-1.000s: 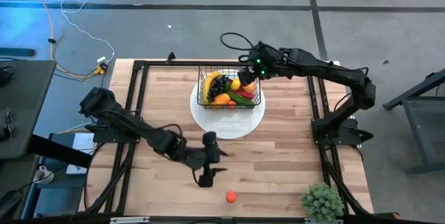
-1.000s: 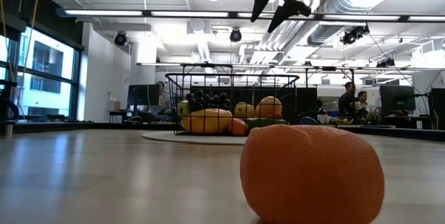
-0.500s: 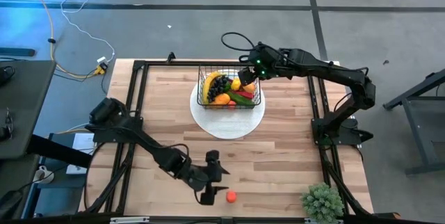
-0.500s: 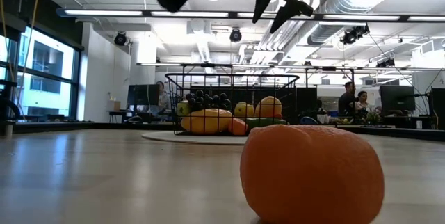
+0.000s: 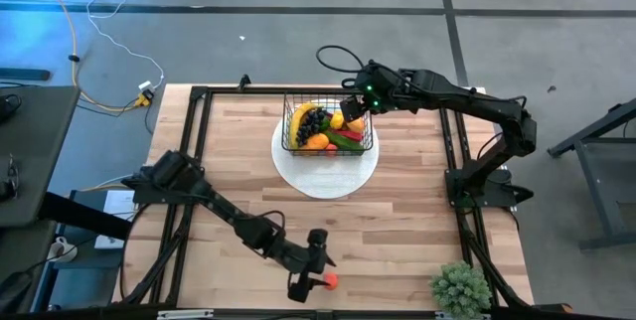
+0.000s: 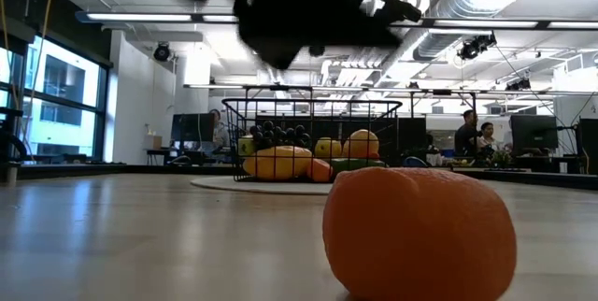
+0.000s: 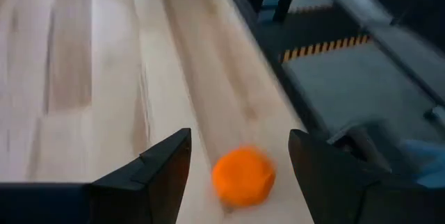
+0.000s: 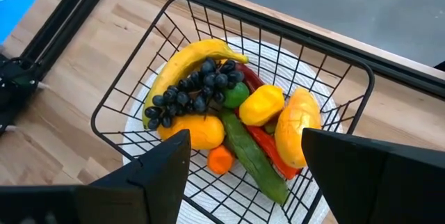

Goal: Build produce basket
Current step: Put the orange into the black wire basket

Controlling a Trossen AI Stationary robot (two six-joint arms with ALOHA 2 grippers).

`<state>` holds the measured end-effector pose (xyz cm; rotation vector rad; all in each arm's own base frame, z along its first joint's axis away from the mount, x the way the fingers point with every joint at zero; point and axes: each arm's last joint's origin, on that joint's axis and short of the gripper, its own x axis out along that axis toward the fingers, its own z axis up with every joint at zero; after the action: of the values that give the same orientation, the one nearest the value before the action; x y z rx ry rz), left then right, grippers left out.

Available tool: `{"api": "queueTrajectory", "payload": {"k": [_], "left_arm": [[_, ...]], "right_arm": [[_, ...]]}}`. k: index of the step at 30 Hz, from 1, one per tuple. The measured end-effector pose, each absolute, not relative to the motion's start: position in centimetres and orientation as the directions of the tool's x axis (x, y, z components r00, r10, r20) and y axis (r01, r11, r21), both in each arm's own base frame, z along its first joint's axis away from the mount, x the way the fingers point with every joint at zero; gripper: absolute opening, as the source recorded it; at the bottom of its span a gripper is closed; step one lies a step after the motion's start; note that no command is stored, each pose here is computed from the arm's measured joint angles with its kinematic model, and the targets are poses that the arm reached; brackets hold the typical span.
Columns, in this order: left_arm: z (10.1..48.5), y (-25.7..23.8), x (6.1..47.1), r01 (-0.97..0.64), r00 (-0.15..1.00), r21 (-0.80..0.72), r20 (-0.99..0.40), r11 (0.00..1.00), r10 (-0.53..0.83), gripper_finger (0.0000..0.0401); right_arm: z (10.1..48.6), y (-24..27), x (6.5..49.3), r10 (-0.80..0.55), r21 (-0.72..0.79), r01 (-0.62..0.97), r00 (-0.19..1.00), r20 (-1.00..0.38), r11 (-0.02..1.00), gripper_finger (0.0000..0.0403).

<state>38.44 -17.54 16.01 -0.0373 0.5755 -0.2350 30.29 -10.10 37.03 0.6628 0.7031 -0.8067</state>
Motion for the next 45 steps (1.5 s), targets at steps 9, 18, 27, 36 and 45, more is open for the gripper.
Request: {"api": "queueTrajectory", "payload": {"k": [9, 18, 27, 36, 45], "left_arm": [[12.6, -18.1, 39.0, 0.251, 0.782, -0.124, -0.559, 0.96, -0.277, 0.0229], [10.5, -18.2, 39.4, 0.25, 0.78, -0.124, -0.562, 0.96, -0.275, 0.0229], [9.8, -17.7, 39.7, 0.216, 0.782, -0.132, -0.57, 0.968, -0.252, 0.0229], [9.6, -16.4, 40.0, 0.17, 0.768, -0.156, -0.598, 0.973, -0.23, 0.0156], [10.6, -14.2, 40.6, 0.17, 0.742, -0.232, -0.609, 0.958, -0.279, 0.0116]], "right_arm": [[37.0, -10.2, 30.2, -0.432, 0.233, 0.826, 0.484, -0.761, 0.513, 0.0254], [37.0, -10.2, 30.2, -0.431, 0.228, 0.83, 0.475, -0.767, 0.509, 0.0254], [37.0, -10.1, 30.2, -0.431, 0.23, 0.831, 0.475, -0.768, 0.507, 0.0254], [37.0, -10.2, 30.2, -0.431, 0.228, 0.83, 0.475, -0.767, 0.509, 0.0254], [37.0, -10.2, 30.1, -0.454, 0.19, 0.83, 0.461, -0.763, 0.524, 0.0254]]}}
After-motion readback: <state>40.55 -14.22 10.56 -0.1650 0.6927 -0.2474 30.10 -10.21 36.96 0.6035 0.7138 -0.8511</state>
